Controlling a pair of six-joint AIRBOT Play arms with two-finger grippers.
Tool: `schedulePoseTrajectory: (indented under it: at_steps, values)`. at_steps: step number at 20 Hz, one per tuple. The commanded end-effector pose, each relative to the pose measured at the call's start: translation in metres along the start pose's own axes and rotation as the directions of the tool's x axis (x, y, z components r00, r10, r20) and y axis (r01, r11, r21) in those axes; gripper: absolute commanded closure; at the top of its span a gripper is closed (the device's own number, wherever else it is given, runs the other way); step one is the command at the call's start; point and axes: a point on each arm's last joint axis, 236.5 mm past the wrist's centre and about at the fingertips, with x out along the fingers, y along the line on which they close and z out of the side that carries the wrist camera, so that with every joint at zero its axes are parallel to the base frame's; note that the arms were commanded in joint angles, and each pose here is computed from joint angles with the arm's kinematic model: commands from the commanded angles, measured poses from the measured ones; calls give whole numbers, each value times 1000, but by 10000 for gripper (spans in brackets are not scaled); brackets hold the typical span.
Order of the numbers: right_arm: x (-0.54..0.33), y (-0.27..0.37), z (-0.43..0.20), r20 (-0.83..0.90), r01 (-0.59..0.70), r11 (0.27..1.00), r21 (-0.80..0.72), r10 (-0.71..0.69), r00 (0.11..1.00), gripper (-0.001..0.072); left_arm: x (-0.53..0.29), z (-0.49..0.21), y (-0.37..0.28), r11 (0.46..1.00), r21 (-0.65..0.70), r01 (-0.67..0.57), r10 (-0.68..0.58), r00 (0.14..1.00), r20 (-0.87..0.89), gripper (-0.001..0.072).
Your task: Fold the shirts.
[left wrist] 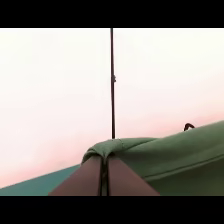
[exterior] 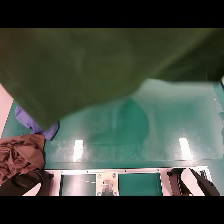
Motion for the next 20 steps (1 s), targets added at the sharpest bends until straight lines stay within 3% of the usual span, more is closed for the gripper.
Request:
schedulePoseTrajectory:
  at_steps: [1, 3, 6, 11, 14, 18, 19, 20]
  values:
    - [10, -28, -8, 1, 41, 999, 22, -41, 999, 693, 28, -36, 16, 998, 21, -52, 53, 995, -81, 683]
    - [30, -53, -51, -89, 25, 995, 99, -16, 996, 693, 65, -84, 27, 997, 37, -75, 81, 975, -205, 683]
    - [67, -85, -167, -312, 10, 975, 223, 62, 948, 693, 132, -175, 38, 996, 38, -78, 87, 907, -413, 684]
    - [74, -138, -402, -673, 226, 910, 347, 73, 736, 693, 217, -391, 85, 990, -60, -125, 34, 639, -768, 684]
    - [46, -150, -520, -789, 362, 830, 423, 142, 598, 693, 251, -491, 82, 981, -169, -99, -85, 563, -822, 684]
    - [5, -150, -623, -861, 504, 729, 463, 237, 450, 692, 278, -569, 60, 931, -340, -132, -217, 547, -808, 683]
    - [-3, -149, -635, -869, 528, 710, 467, 258, 423, 674, 279, -577, 61, 922, -358, -147, -227, 544, -808, 638]
    - [-13, -151, -642, -879, 544, 702, 458, 266, 396, 508, 277, -576, 65, 918, -363, -158, -228, 539, -811, 315]
